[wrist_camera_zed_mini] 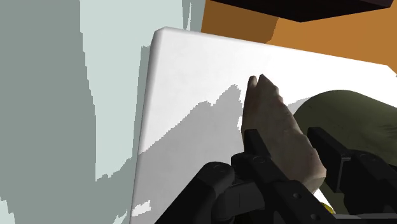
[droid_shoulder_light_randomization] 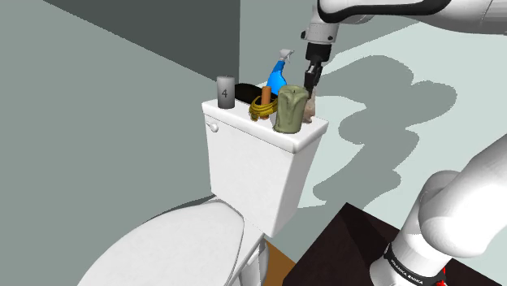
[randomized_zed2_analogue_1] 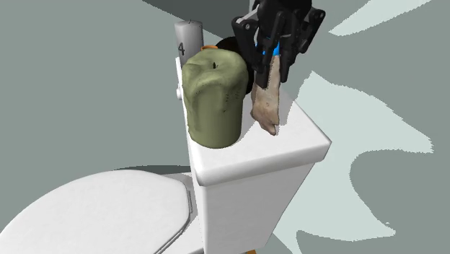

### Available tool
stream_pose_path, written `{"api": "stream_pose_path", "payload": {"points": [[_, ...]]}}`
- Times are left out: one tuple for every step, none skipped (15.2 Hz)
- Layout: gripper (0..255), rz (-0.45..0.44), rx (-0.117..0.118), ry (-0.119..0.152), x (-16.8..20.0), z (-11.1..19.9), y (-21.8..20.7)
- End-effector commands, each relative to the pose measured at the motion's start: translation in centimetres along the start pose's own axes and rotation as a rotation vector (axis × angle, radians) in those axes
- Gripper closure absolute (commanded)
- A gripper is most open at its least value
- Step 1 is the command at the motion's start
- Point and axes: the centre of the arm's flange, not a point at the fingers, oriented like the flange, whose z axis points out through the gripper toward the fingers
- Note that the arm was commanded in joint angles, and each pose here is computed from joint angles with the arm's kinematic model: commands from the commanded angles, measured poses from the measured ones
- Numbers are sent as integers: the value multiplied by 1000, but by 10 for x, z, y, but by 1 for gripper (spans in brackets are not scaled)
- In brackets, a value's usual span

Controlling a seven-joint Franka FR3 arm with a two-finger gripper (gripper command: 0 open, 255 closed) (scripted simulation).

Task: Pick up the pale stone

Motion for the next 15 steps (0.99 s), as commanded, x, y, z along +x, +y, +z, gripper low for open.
{"api": "stream_pose_path", "payload": {"points": [[255,-1,4,-12,5,0,3],[255,-1,4,-12,5,-6,3],[255,-1,4,-12,5,-11,3],[255,-1,4,-12,5,-16,3],[255,-1,4,-12,5,-21,3],[255,-1,4,-12,5,-27,4],[255,-1,4,-12,5,-32,4],[255,-1,4,-12,6,-37,4],[255,-1,4,-12,6,-43,4],[255,-1,4,-12,6,-48,4],[255,-1,4,-12,6,-53,4],[255,-1,4,-12,6,-58,4],[255,-1,4,-12,6,-64,4],[255,-1,4,-12,6,-69,4],[255,-1,4,-12,6,-74,5]]}}
